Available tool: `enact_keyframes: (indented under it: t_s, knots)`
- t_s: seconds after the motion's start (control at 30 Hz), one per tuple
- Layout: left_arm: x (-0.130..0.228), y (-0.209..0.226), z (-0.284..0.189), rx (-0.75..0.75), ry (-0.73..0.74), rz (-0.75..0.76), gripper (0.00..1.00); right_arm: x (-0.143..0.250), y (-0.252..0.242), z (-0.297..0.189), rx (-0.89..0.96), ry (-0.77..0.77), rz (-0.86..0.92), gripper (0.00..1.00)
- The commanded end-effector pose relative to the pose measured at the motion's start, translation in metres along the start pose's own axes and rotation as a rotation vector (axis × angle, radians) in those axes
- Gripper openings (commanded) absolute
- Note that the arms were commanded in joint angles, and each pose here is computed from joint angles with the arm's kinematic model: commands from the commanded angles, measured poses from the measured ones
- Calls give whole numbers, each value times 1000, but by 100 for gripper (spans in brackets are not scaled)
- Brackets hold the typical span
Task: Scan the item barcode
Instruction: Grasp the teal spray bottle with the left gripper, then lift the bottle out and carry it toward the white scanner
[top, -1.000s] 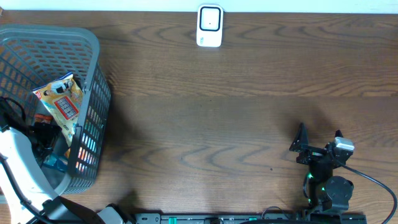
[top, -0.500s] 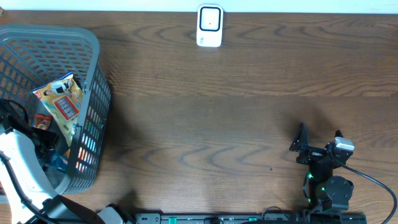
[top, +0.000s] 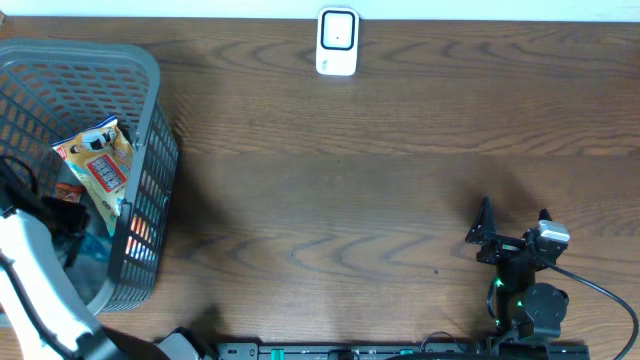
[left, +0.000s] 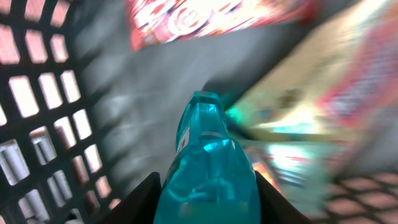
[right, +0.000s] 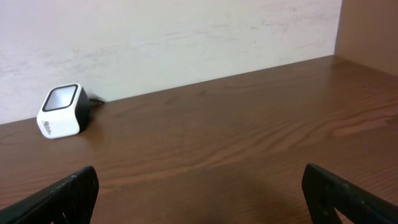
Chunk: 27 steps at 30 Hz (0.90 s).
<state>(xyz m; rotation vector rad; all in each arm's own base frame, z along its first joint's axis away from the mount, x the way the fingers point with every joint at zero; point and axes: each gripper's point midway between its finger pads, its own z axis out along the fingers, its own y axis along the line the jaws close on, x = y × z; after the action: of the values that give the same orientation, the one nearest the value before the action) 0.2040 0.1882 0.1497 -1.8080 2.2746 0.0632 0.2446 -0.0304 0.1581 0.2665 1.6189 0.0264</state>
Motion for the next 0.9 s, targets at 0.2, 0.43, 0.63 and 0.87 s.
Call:
enact_keyframes:
  t_s: [0.2, 0.43, 0.63, 0.87]
  knots:
    - [-26, -54, -137, 441, -283, 7, 38, 1, 1, 0, -6, 1, -11, 99]
    - [0, -87, -221, 842, -291, -41, 38, 1, 1, 0, -6, 1, -11, 99]
    - [48, -118, -256, 1054, -129, 67, 38, 1, 1, 0, -6, 1, -11, 99]
    - [109, -155, -254, 1090, 49, 274, 38, 1, 1, 0, -6, 1, -11, 99]
